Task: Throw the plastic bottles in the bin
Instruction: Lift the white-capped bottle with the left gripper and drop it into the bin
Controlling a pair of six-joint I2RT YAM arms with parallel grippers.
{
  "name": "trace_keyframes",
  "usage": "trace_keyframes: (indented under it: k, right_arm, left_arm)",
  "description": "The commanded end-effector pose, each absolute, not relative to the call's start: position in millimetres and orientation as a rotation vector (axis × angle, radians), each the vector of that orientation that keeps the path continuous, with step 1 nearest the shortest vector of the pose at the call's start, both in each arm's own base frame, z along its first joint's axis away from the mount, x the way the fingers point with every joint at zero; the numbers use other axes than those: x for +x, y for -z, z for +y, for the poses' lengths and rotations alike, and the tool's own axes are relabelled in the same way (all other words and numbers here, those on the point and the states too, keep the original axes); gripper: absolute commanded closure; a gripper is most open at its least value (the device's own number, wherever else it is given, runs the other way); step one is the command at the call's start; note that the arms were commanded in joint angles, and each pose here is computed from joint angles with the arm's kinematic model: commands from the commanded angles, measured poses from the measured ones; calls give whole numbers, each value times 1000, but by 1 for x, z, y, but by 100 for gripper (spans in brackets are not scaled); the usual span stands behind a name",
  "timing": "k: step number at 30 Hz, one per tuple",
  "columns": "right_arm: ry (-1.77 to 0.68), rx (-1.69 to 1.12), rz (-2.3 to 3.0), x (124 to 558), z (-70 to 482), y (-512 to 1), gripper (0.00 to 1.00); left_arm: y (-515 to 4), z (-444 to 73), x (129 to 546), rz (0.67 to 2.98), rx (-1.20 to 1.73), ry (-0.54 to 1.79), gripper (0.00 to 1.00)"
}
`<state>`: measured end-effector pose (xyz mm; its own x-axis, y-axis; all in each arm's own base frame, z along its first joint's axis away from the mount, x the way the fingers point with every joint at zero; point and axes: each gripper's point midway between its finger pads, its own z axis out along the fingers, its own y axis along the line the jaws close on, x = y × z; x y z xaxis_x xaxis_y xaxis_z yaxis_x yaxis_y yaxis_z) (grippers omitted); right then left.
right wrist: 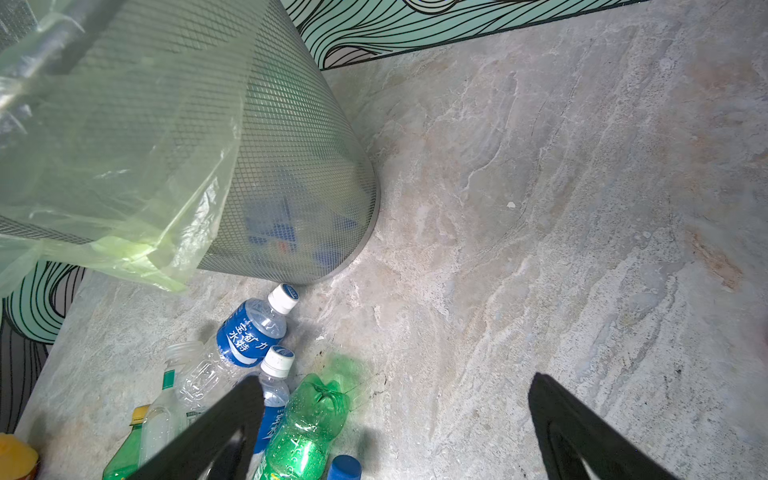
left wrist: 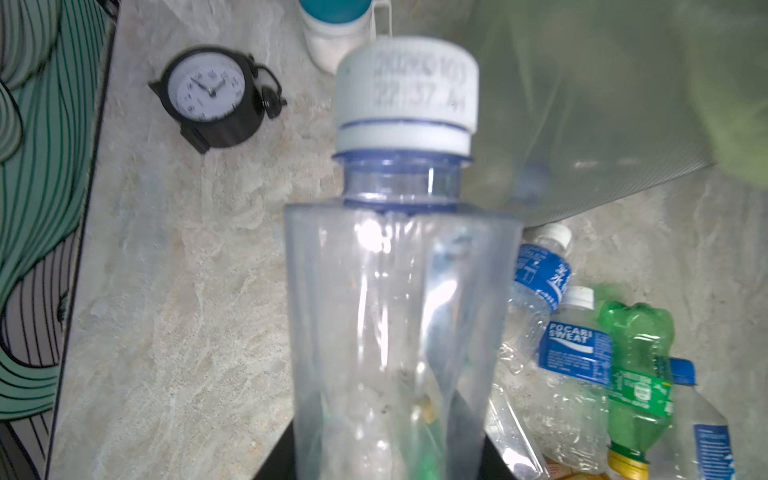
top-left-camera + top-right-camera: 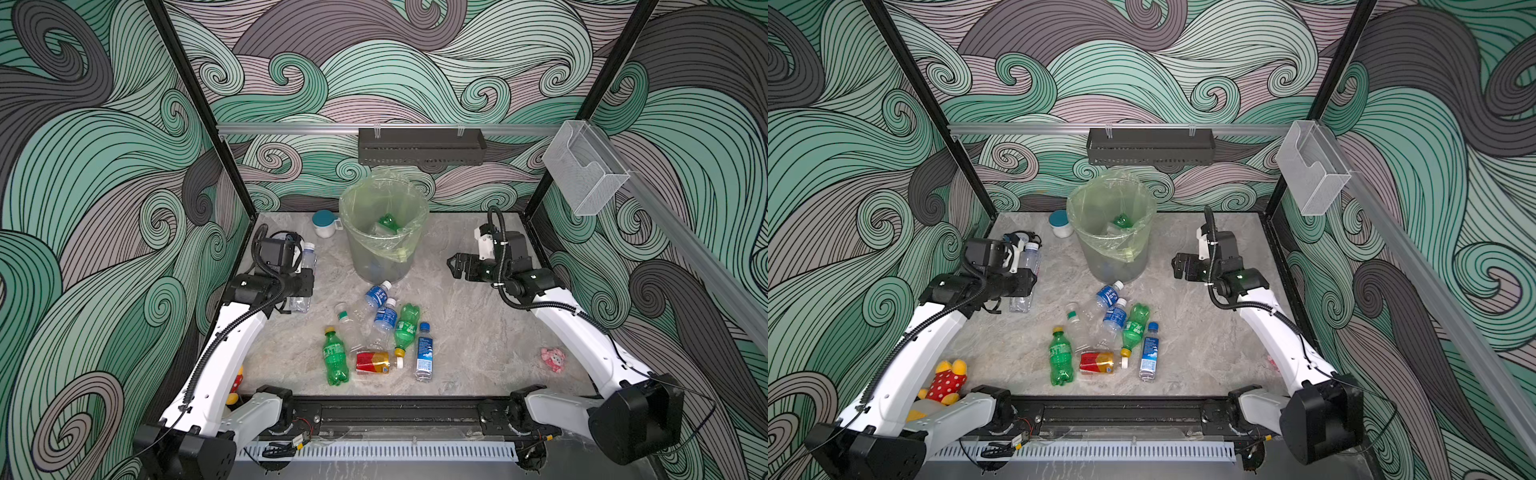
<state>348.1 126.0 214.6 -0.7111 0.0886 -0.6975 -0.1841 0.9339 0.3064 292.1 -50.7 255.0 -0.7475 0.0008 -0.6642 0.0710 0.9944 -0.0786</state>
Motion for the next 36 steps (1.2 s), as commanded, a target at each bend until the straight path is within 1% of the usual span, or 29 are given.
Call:
trace_keyframes:
  k: [1, 5, 6, 7, 8, 9, 10, 11, 15, 20, 28, 36]
  right_arm:
    - [-448, -58, 2314, 353, 124, -215, 1]
    - [-475, -51, 2308, 354, 127, -217, 1]
    - [-479, -54, 2309, 353, 128, -218, 1]
    - [-482, -54, 2311, 352, 128, -218, 1]
    - [-479, -55, 2310, 351, 128, -219, 1]
    - [-479, -55, 2312, 350, 127, -219, 1]
    - [-474, -54, 2315, 348, 126, -219, 1]
    - [-470, -54, 2318, 346, 125, -219, 1]
    - [-455, -47, 2312, 338, 120, -219, 1]
    - [-459, -54, 2329, 338, 122, -214, 1]
    - [-507, -84, 2395, 337, 133, -201, 1]
    - [-518, -202, 2527, 307, 156, -178, 4]
  left_arm:
    - [-326, -72, 309, 2274, 138, 239, 57]
    - [-409, -126, 367, 2034, 221, 544, 58]
    - [-434, -139, 381, 1962, 230, 619, 54]
    - [-441, -147, 402, 1941, 212, 665, 43]
    - [-452, -155, 417, 1914, 203, 699, 28]
    - [-460, -166, 427, 1900, 236, 726, 17]
    - [-464, -174, 433, 1902, 261, 738, 7]
    - [-465, -179, 438, 1913, 275, 737, 1]
    - [-468, -178, 435, 1886, 294, 698, 1]
    - [-454, -154, 406, 1889, 265, 582, 1]
    - [-398, -114, 351, 2020, 213, 401, 1]
    - [-337, -80, 312, 2147, 136, 254, 1]
